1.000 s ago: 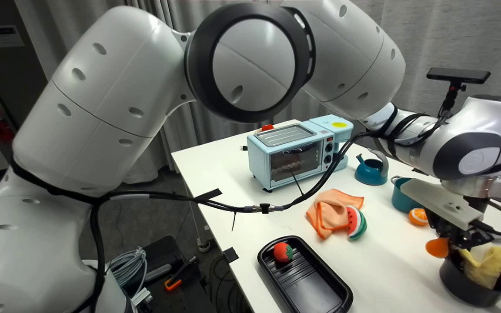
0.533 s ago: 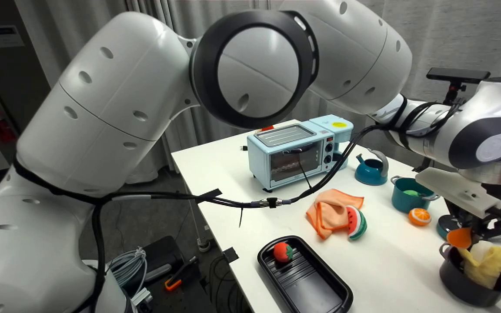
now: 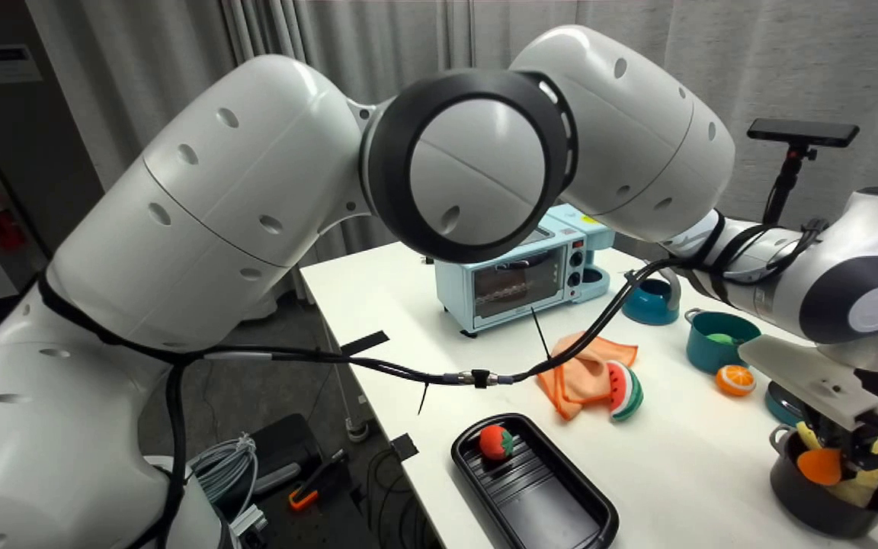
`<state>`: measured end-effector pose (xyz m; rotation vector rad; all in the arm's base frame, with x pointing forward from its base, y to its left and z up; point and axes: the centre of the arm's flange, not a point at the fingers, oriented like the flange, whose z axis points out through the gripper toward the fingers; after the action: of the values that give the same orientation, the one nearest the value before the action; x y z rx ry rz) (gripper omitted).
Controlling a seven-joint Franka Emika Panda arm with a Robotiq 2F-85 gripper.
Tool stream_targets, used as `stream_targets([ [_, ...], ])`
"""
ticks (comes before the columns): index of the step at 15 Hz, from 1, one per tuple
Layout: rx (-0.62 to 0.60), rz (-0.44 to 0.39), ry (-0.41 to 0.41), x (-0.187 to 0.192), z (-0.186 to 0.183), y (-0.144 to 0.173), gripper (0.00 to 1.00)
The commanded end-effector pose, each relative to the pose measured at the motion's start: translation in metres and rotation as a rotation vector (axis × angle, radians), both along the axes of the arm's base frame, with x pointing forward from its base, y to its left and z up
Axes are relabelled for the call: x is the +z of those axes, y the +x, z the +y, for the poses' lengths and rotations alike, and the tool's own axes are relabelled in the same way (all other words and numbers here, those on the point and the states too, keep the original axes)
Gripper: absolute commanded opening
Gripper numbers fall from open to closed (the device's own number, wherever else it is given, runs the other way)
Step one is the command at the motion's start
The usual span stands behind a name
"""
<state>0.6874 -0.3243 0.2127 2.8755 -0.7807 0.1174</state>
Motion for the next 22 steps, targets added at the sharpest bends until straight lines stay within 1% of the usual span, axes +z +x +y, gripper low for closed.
stream_targets([
  [1, -0.029, -0.016, -0.035, -0.004, -0.011, 0.012, 0.04],
  [2, -0.036, -0.018, -0.037, -0.004, -0.012, 0.012, 0.4],
  [3, -0.042, -0.02, -0.038, -0.003, -0.013, 0.013, 0.42],
  [5, -0.05, -0.028, -0.044, 0.001, -0.015, 0.013, 0.55],
  [6, -0.051, -0.033, -0.049, 0.003, -0.016, 0.013, 0.64],
  [8, -0.05, -0.043, -0.06, 0.009, -0.019, 0.013, 0.78],
  [9, -0.05, -0.049, -0.065, 0.012, -0.02, 0.013, 0.86],
  [11, -0.05, -0.063, -0.072, 0.02, -0.023, 0.013, 0.99],
  [14, -0.047, -0.104, -0.081, 0.035, -0.025, 0.013, 1.0],
  [18, -0.034, -0.196, -0.087, 0.063, -0.022, 0.016, 1.0],
  [22, -0.001, -0.251, -0.039, 0.087, -0.006, 0.019, 1.0],
])
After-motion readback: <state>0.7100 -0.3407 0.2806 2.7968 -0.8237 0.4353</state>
